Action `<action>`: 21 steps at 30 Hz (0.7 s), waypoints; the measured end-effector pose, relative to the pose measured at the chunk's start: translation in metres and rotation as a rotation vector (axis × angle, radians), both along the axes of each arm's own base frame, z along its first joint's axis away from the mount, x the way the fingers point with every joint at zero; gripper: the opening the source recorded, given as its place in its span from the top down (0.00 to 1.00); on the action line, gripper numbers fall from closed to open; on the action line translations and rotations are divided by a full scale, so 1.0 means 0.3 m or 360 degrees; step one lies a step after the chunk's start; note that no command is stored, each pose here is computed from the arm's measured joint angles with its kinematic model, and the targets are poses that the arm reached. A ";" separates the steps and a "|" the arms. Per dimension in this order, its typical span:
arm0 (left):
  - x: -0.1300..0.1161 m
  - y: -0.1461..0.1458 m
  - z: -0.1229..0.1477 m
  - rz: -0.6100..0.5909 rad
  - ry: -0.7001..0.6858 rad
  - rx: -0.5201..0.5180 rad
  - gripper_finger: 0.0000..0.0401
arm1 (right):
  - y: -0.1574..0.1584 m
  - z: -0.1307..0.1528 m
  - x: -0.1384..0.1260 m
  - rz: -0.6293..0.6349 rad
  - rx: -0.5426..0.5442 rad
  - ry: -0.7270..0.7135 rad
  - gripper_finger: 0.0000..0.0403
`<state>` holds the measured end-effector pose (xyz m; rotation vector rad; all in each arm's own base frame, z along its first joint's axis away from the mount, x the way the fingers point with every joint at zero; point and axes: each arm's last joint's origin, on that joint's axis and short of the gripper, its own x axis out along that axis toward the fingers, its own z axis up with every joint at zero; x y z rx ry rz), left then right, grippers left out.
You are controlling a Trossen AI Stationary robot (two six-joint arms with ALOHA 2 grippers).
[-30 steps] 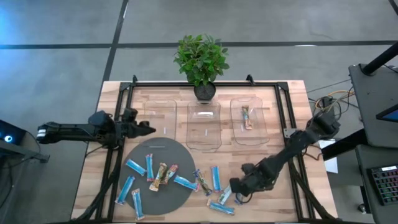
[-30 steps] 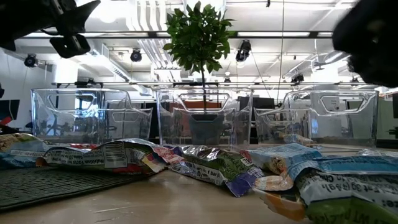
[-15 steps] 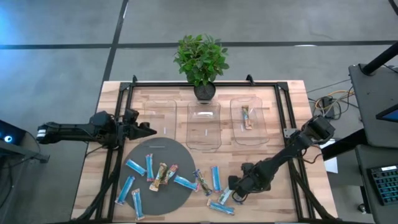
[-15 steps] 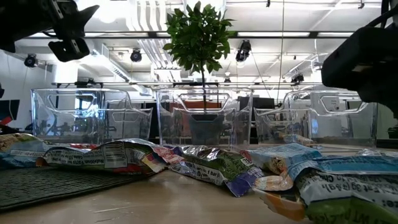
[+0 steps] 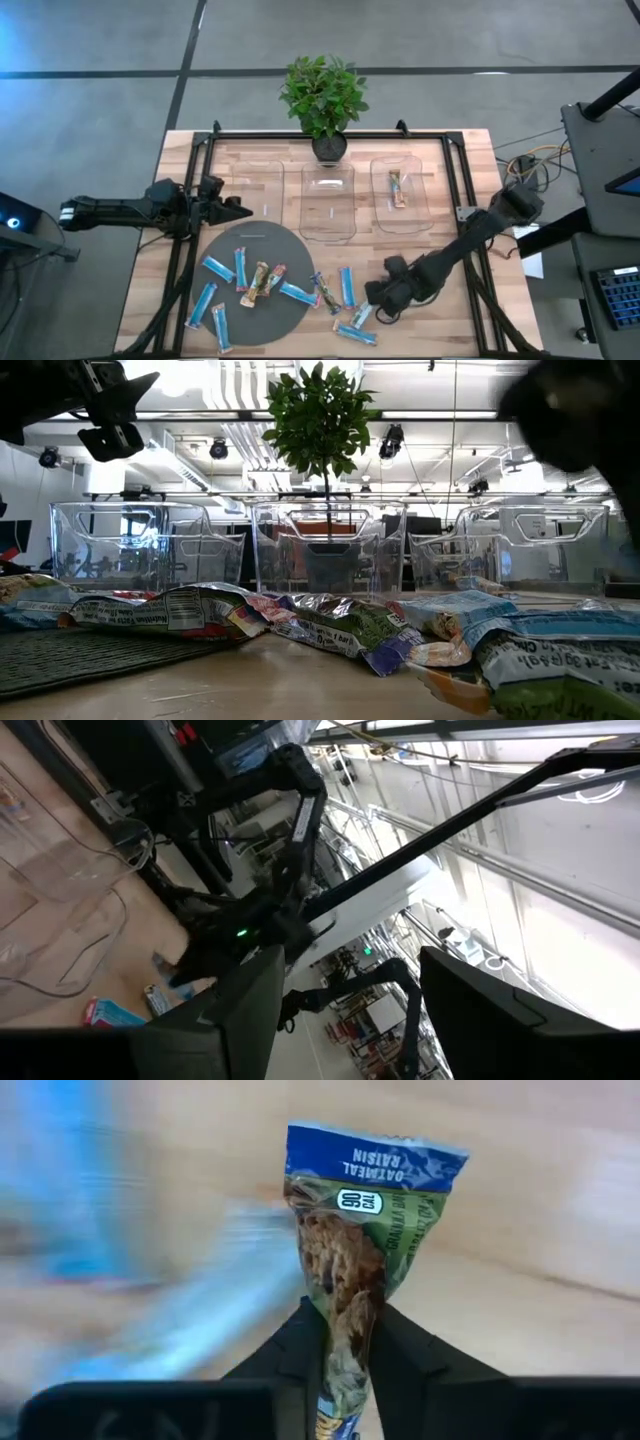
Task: Pick and place Granola Bars by type
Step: Put the blue granola bar into the middle transparent bin
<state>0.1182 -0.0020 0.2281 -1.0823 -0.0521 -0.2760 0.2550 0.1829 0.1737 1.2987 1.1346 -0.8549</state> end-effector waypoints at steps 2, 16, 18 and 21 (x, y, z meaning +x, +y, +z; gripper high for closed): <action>0.000 0.000 0.000 0.0000 0.0000 0.0000 0.46 | -0.026 0.086 0.007 -0.0001 -0.0082 -0.0195 0.88; 0.001 0.004 0.000 0.0068 0.0003 -0.0031 0.46 | -0.614 0.354 0.321 0.0224 -0.0588 -0.0646 0.86; 0.001 0.004 0.000 0.0066 0.0005 -0.0046 0.46 | -0.678 0.323 0.362 0.0318 -0.0546 -0.0575 0.84; 0.001 0.004 0.000 0.0063 0.0007 -0.0060 0.46 | -0.729 0.263 0.411 0.0400 -0.0539 -0.0430 0.76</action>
